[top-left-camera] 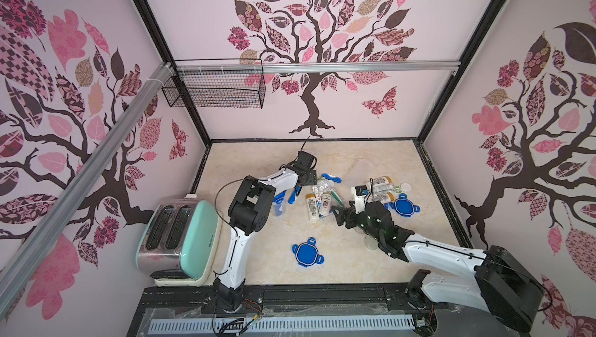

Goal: Take out toiletry kits
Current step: Place the container at the center of the board.

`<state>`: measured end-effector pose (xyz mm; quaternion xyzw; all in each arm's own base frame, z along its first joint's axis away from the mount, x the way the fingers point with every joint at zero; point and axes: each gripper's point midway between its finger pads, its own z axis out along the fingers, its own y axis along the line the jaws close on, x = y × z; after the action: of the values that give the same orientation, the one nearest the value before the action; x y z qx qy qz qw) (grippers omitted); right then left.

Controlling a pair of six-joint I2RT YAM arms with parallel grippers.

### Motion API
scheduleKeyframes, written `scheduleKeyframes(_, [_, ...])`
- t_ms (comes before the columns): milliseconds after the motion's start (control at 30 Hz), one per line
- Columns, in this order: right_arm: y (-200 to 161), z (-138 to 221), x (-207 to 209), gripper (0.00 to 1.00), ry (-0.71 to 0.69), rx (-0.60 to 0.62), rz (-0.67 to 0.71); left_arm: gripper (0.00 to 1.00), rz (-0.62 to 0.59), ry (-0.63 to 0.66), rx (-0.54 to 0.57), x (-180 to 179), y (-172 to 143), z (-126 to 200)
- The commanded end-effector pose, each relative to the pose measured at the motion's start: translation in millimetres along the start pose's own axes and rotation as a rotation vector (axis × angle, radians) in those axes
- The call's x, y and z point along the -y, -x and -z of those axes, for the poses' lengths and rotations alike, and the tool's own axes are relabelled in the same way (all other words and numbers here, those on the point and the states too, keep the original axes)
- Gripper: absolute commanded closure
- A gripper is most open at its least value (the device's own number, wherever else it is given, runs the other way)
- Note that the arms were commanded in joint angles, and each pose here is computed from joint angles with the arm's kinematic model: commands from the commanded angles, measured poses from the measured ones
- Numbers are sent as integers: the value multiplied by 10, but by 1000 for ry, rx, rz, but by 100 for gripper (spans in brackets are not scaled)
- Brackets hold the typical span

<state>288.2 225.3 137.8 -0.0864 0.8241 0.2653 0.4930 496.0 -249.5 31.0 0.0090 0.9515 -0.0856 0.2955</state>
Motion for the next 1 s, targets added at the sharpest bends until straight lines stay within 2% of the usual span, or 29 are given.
scheduleKeyframes(0, [122, -17, -81, 9, 21, 21, 5, 17, -3, -11, -8, 36, 42, 136])
scheduleKeyframes(367, [118, -12, -87, 7, 30, 31, 23, 14, 5, -105, 52, 152, 261, 864])
scheduleKeyframes(700, [137, 9, -75, 6, 25, 44, 29, 17, 11, -222, 156, 234, 390, 1880])
scheduleKeyframes(867, [137, 19, -74, 6, 26, 47, 39, 19, 34, -255, 219, 140, 358, 2396])
scheduleKeyframes(967, [157, 41, -97, 6, 41, 58, 41, 19, 53, -231, 269, -25, 287, 2673])
